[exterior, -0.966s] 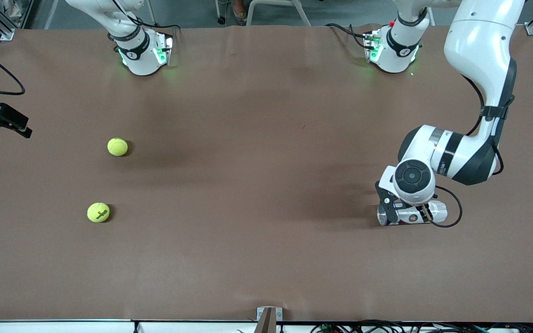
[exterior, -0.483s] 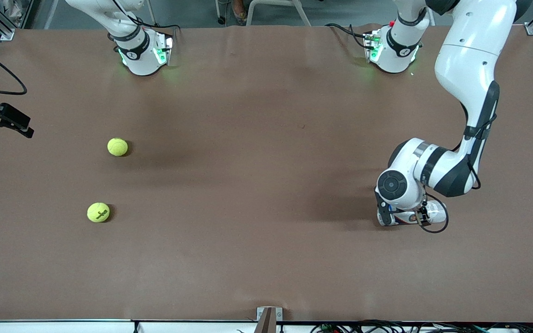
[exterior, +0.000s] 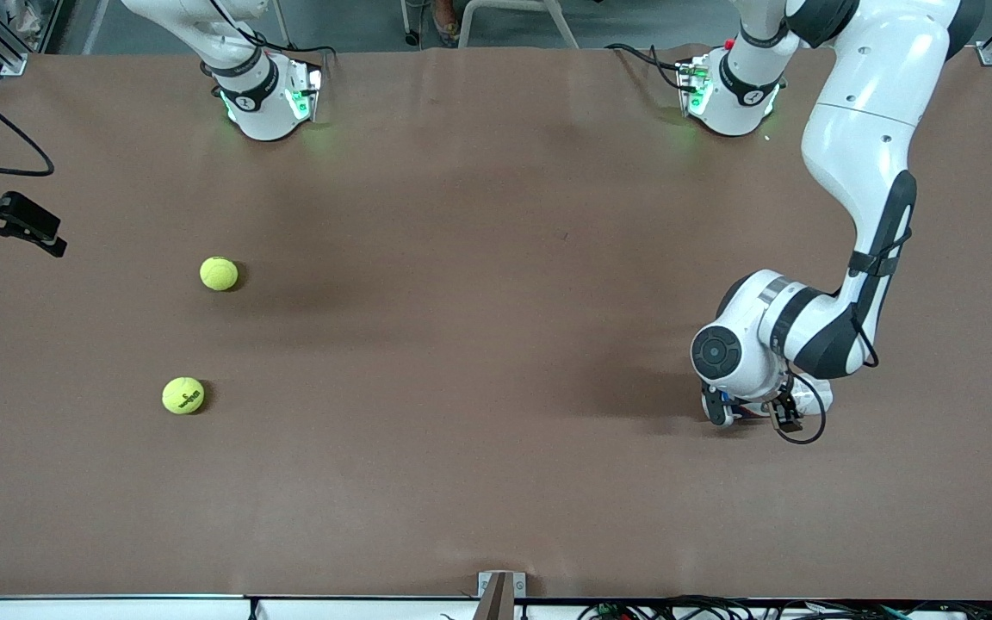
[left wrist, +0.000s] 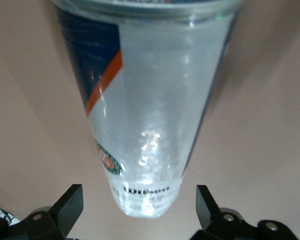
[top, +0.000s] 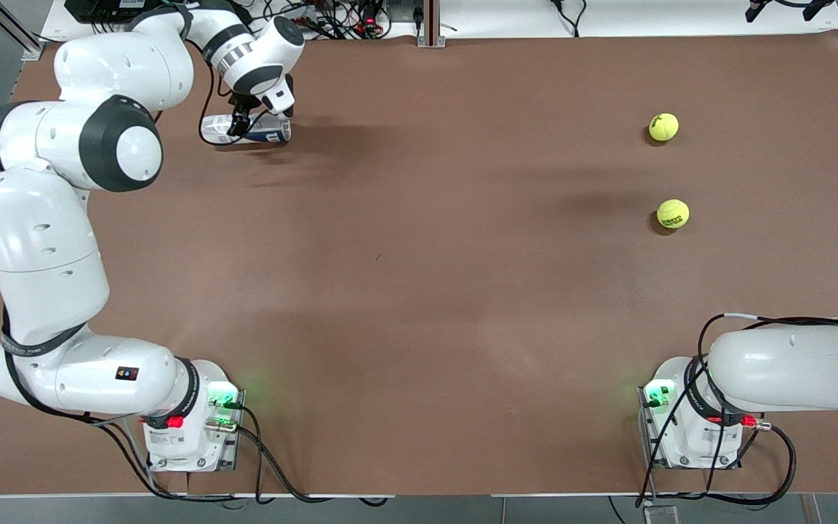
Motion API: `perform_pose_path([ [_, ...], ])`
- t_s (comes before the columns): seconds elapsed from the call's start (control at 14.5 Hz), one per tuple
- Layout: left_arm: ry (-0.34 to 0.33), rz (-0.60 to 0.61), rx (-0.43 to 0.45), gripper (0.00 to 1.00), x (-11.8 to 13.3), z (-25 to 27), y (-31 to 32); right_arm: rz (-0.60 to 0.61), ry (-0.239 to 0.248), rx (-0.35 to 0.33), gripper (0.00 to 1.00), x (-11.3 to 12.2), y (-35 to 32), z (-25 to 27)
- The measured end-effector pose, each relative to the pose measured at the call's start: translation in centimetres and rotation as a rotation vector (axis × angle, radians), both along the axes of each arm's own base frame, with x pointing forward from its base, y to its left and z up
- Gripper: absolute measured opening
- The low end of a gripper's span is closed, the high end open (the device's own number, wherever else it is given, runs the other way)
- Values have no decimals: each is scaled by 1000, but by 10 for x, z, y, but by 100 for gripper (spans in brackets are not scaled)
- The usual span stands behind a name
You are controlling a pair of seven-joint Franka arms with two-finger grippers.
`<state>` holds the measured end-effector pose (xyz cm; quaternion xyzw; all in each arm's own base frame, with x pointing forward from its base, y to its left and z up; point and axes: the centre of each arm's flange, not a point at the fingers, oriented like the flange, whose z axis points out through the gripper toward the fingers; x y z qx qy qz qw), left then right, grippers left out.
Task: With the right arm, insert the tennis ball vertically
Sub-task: 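Grasp the tube with the left gripper and stand it upright, then carry the tube toward the table middle while the right gripper reaches a ball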
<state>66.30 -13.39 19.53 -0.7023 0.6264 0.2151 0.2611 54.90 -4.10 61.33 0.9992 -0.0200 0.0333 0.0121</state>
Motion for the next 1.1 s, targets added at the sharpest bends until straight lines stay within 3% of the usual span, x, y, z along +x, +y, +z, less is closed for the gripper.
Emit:
perform_pose_path([
  [0.28, -35, 29, -3, 99, 0, -11, 1, 0, 0, 0, 100, 0, 0, 0],
  [0.48, -55, -11, 49, 96, 2, -20, 4, 0, 0, 0, 100, 0, 0, 0],
  [1.03, -43, -21, 54, 89, 0, -39, 8, 1, 10, 1, 100, -1, 1, -1],
  [1.1, -43, -20, 53, 84, 0, -39, 9, 1, 19, 1, 100, 0, 1, -4],
])
